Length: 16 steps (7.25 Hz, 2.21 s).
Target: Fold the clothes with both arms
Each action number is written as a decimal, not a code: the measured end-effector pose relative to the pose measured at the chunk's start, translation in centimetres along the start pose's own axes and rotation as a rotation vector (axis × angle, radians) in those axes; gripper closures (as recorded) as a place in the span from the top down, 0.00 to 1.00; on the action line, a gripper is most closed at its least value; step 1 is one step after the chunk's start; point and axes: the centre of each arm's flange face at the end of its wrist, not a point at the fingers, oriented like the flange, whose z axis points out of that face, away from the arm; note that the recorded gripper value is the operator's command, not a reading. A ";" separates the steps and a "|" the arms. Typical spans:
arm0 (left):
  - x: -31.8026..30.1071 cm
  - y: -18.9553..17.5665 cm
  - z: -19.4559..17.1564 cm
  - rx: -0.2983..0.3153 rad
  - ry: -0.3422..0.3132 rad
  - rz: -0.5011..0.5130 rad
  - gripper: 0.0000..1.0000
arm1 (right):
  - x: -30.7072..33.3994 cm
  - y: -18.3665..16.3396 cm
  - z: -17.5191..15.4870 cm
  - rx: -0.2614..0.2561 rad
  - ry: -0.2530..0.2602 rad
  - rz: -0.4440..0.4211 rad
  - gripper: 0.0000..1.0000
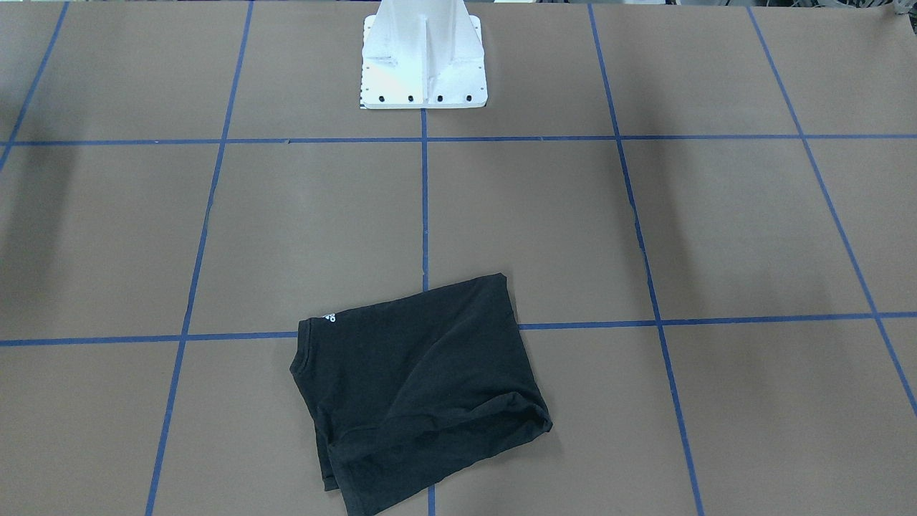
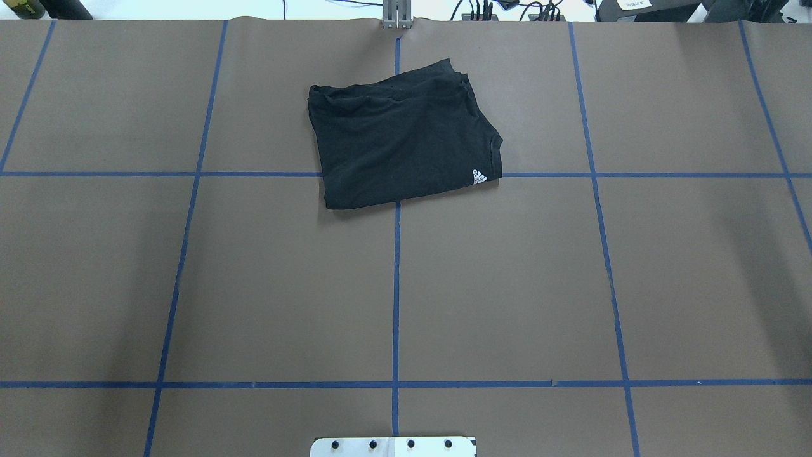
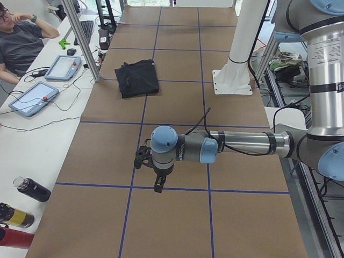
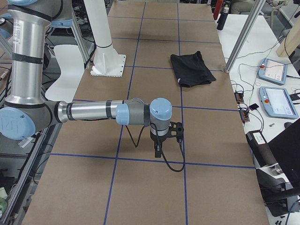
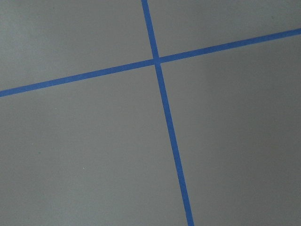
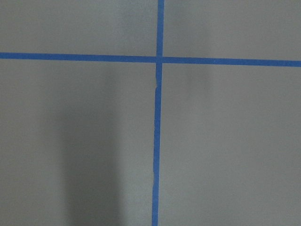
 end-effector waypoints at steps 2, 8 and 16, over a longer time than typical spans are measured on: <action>0.0 0.0 0.0 0.000 0.000 0.001 1.00 | 0.2 0.5 0.3 -0.007 0.000 0.005 1.00; 0.0 -0.1 0.0 0.001 0.000 0.003 1.00 | 0.0 0.5 0.0 -0.002 -0.002 0.002 1.00; 0.0 -0.1 0.0 0.001 -0.002 0.003 1.00 | -0.3 0.5 -0.3 0.004 -0.003 -0.003 1.00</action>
